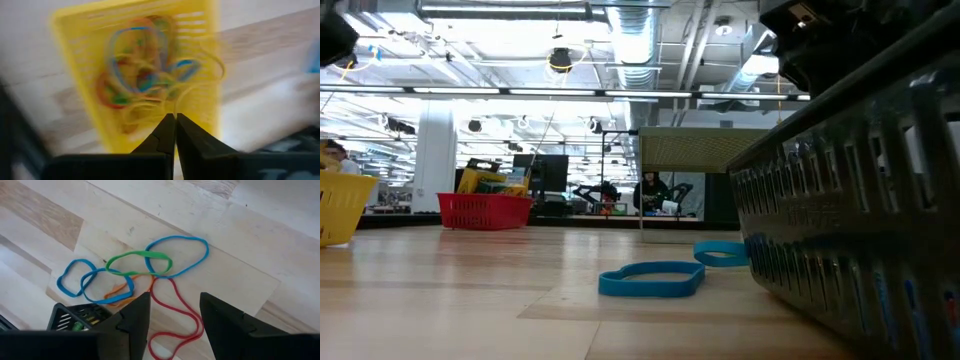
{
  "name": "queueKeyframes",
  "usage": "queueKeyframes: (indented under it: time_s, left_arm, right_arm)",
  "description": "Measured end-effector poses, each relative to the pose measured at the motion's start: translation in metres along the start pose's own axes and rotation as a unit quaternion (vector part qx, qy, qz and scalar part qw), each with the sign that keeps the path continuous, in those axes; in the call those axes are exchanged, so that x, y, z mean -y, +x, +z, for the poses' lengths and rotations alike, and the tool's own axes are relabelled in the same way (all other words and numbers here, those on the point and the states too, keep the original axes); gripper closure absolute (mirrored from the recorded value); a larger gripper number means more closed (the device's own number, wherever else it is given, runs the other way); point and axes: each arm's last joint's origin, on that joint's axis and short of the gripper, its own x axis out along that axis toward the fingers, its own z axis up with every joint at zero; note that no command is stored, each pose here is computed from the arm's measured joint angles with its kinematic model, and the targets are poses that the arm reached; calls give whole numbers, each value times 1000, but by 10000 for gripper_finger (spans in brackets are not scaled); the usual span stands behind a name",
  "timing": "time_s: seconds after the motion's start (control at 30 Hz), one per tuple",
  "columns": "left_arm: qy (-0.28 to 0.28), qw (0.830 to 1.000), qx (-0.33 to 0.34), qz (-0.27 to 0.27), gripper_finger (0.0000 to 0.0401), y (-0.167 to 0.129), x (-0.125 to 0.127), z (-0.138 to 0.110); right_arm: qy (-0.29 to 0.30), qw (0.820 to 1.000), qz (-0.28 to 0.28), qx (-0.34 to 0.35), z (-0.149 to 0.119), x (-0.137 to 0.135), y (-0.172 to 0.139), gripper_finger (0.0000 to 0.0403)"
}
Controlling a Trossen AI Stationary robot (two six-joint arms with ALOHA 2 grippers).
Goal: Pick & Place Office Desk Supplies
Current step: Put the yellow rubber band into the yellow bin
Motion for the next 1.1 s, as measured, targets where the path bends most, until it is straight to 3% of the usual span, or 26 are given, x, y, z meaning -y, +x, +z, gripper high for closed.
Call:
queueKeyframes:
  time_s: [0.57, 0.8, 0.9, 1.03, 1.1]
  left_arm:
    - [-7, 998, 46, 47, 400, 7, -6, 3]
    - [-14, 999, 32, 20, 400, 17, -2, 7]
    - [-12, 997, 25, 66, 400, 24, -8, 10]
    - [-28, 998, 58, 4, 399, 22, -4, 9]
    - [-30, 998, 58, 13, 400, 21, -4, 12]
  right_arm:
    - [-2, 1000, -11, 9, 15, 2, 3, 235]
    - [-8, 1000, -16, 12, 20, 3, 4, 235]
    - [-7, 1000, -24, 11, 21, 3, 8, 235]
    - [-9, 1000, -14, 2, 18, 0, 13, 235]
    - [-9, 1000, -9, -2, 16, -1, 14, 235]
